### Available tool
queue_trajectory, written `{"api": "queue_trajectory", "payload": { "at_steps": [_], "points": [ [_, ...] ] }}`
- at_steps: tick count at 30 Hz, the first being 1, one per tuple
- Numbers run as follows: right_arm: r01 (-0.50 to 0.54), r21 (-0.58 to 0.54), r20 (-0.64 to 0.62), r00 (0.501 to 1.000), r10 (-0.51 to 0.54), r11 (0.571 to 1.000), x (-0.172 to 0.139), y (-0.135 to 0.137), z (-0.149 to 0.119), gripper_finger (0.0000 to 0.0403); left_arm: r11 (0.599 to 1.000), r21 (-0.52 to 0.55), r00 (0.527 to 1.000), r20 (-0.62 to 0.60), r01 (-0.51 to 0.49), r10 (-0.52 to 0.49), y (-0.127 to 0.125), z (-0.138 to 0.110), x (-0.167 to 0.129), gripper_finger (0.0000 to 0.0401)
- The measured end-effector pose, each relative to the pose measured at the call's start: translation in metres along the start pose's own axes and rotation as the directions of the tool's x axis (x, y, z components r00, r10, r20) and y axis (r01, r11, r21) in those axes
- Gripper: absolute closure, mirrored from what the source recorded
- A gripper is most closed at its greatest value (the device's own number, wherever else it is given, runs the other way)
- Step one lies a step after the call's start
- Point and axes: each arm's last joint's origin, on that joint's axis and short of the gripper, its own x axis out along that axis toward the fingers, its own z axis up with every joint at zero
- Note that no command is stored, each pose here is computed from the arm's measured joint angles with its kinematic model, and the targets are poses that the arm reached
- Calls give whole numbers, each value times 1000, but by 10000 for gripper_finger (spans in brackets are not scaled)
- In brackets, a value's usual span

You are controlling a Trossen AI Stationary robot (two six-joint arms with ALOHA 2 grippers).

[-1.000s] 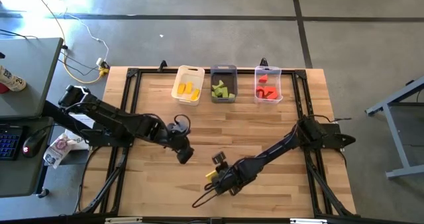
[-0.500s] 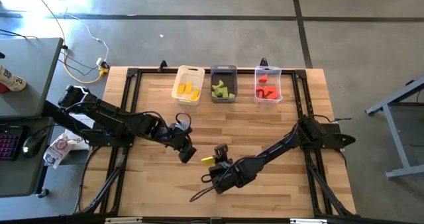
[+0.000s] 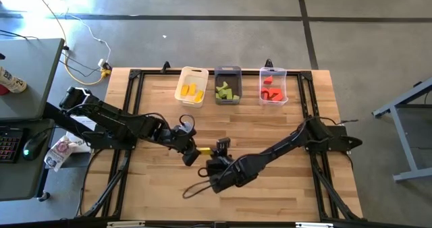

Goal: Sort & place blocks by color
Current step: Put the yellow block into the white bin

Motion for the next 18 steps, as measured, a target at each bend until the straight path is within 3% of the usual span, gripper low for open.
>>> {"api": "queue_trajectory", "payload": {
  "at_steps": [12,18],
  "points": [
    [47,41,29,998,-49,998,-3,-16,16,331,1000,11,1000,3,0,0,0,0,0,213],
    [67,44,31,997,-69,997,-1,-19,17,331,1000,30,1000,3,1,-1,0,0,0,242]
  ]
}}
